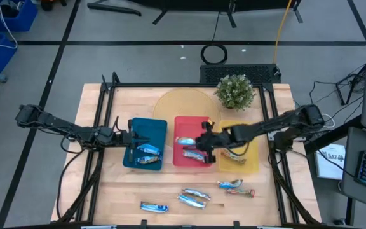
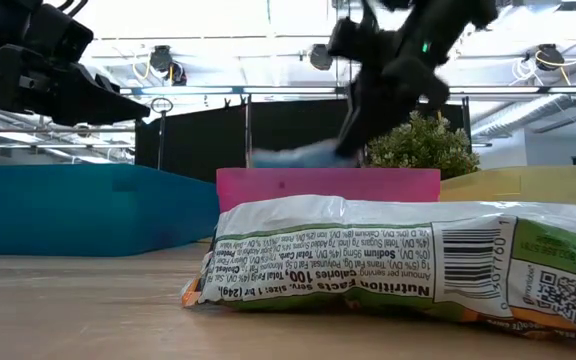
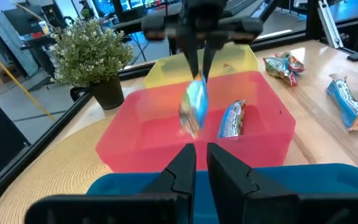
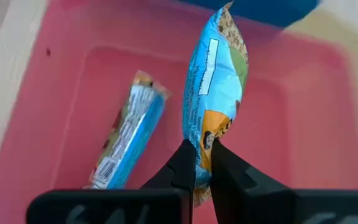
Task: Pick and place Granola Bars by type
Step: Put the yellow granola bar into the red bin, then put the red granola bar into the yellow bin
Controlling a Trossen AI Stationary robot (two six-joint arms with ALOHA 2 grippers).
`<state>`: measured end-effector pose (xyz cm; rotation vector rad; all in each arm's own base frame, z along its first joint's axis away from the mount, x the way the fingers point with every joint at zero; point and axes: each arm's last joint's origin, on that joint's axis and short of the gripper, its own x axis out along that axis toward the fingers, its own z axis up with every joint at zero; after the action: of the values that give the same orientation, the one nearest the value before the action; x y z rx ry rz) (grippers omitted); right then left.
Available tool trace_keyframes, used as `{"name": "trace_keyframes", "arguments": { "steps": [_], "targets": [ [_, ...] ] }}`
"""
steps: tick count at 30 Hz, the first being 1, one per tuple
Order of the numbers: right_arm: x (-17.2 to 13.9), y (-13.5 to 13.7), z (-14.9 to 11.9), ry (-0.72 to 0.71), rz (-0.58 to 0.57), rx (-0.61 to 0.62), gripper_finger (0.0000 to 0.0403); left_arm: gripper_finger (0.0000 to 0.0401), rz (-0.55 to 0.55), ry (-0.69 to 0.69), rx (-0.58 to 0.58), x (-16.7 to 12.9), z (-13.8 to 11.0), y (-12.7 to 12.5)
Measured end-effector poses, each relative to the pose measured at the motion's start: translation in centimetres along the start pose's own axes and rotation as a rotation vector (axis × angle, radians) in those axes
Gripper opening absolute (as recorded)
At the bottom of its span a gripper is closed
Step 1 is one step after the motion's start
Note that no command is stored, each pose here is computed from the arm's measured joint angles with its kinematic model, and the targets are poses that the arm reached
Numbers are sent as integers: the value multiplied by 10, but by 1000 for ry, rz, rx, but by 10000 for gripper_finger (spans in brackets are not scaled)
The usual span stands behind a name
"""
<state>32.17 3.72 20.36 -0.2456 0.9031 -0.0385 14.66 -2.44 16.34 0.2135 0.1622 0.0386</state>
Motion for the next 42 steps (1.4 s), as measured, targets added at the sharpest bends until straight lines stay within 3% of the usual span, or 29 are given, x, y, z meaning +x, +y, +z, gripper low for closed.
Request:
{"name": "trace_keyframes", "arguments": {
  "steps": [8, 13, 22, 29, 35, 42],
  "targets": [
    [42, -7, -22, 138, 73, 26, 23, 49, -3, 16, -25, 0, -2, 0],
    [44, -6, -24, 153, 71, 66, 61, 49, -3, 15, -48, 0, -2, 0],
    [9, -8, -11, 68, 46, 67, 163, 49, -7, 14, -49, 0, -1, 0],
    [-55, -8, -5, 35, -7, 63, 180, 49, -8, 13, -40, 0, -1, 0],
    [-87, 29, -4, 164, -34, 47, 168, 49, -8, 13, -42, 0, -1, 0],
    [-75, 97, -14, 241, 33, 76, 194, 49, -8, 12, -74, 0, -1, 0]
  ]
}}
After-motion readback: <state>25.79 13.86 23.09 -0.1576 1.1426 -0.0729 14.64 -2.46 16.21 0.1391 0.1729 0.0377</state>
